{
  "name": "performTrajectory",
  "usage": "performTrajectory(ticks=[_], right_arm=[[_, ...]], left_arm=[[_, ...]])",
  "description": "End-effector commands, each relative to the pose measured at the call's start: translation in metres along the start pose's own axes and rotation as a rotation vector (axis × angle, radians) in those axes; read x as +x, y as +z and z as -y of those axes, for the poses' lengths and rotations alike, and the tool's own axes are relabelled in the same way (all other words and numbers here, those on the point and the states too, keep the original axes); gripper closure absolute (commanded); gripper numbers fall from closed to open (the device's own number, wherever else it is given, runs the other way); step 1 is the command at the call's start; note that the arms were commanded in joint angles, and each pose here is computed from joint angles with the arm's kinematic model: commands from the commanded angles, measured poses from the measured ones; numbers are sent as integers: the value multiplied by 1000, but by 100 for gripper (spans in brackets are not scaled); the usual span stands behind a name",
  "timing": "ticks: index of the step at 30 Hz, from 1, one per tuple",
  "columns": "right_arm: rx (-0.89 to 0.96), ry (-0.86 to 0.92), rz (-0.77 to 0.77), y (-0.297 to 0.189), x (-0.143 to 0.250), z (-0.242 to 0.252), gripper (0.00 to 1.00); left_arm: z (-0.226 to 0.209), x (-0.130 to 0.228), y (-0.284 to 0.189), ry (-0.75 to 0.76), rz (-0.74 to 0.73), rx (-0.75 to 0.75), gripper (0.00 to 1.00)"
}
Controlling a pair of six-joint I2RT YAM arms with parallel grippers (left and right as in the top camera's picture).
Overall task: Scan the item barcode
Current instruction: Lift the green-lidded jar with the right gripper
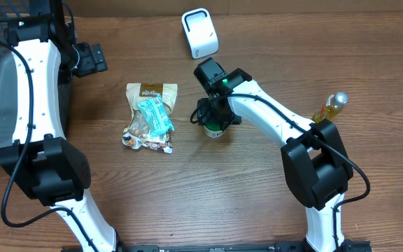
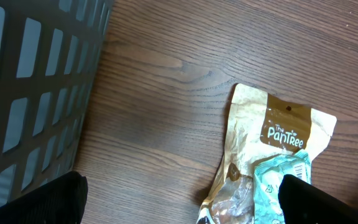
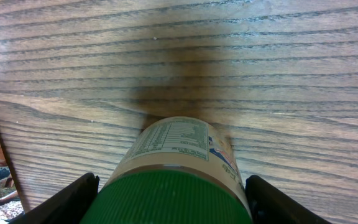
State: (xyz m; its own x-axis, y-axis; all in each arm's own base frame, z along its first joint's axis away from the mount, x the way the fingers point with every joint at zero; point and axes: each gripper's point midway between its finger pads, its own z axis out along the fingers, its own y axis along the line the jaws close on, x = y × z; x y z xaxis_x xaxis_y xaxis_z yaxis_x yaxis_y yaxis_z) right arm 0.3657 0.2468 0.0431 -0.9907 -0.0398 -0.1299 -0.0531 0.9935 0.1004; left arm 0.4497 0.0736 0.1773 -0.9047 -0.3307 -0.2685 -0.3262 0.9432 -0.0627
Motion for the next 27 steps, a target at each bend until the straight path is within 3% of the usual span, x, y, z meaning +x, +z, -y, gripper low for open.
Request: performTrajectory(ticks=[1,5,7,10,18,27], right_arm=[[5,3,-13,7,3,0,29],[7,3,-15,7,3,1,29],[7,3,-15,7,3,1,18],[8,3,-16,7,3,1,15],[22,3,-39,18,9,4,17],[36,5,-39,22,8,7,30]], left_arm=[[1,-5,-5,18,18,6,0],[1,-5,-5,18,18,6,1],[1,-5,-5,18,18,6,1],[1,-5,-5,18,18,6,0],[1,-5,-5,18,18,6,0],[1,-5,-5,18,18,6,1]])
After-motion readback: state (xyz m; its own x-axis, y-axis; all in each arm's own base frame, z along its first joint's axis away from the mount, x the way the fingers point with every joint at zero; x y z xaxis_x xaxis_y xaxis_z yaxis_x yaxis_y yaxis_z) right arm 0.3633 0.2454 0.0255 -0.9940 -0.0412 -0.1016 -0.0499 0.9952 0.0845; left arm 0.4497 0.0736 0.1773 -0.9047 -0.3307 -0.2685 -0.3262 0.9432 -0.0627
